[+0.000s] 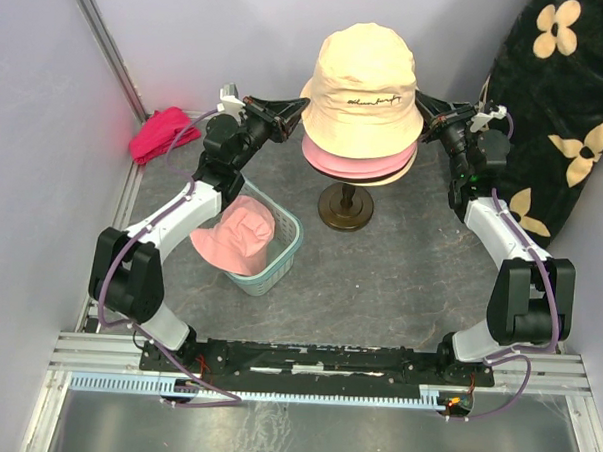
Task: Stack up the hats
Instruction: Stack the hat on the hat.
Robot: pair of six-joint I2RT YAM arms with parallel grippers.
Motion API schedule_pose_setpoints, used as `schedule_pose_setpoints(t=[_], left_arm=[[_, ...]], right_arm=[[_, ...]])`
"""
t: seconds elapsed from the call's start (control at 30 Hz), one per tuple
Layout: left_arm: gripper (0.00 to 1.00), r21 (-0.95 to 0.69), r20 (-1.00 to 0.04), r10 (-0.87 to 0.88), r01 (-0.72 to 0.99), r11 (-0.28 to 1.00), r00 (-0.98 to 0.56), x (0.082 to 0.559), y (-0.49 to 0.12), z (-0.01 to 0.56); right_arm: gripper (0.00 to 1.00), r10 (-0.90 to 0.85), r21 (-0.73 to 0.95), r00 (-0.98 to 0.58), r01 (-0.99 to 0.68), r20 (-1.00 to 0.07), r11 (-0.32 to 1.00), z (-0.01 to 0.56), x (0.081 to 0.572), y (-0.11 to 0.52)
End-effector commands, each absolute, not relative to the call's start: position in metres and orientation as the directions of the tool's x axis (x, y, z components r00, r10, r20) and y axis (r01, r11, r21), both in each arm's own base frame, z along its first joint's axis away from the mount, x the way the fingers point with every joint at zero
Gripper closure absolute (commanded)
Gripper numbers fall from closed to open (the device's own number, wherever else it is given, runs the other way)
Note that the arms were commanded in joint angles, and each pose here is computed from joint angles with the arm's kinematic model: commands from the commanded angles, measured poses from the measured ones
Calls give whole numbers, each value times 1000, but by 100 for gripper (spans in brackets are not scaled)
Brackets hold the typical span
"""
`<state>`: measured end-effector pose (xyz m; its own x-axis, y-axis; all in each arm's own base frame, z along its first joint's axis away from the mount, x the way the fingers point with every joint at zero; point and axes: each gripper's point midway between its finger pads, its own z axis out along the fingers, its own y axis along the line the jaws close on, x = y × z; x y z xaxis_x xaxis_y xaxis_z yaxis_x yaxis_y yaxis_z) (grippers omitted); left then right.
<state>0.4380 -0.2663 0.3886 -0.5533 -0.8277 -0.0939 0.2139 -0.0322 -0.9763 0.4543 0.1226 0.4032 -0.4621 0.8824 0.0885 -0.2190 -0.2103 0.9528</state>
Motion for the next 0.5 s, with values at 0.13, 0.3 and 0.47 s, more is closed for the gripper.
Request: schedule_pose_setpoints(t=[0.13, 0.3, 0.47], left_arm=[[97, -985, -95, -829, -67, 158, -551, 447, -262, 287], [97, -982, -98, -829, -82, 170, -550, 448, -262, 282], [97, -977, -99, -828, -105, 186, -552, 447, -261, 273]], right_arm=[[99, 907, 991, -411, -41, 98, -126, 330, 475, 109], [98, 906, 992, -411, -28, 100, -122, 324, 477, 109], [98, 907, 993, -409, -10, 101, -116, 317, 478, 109]])
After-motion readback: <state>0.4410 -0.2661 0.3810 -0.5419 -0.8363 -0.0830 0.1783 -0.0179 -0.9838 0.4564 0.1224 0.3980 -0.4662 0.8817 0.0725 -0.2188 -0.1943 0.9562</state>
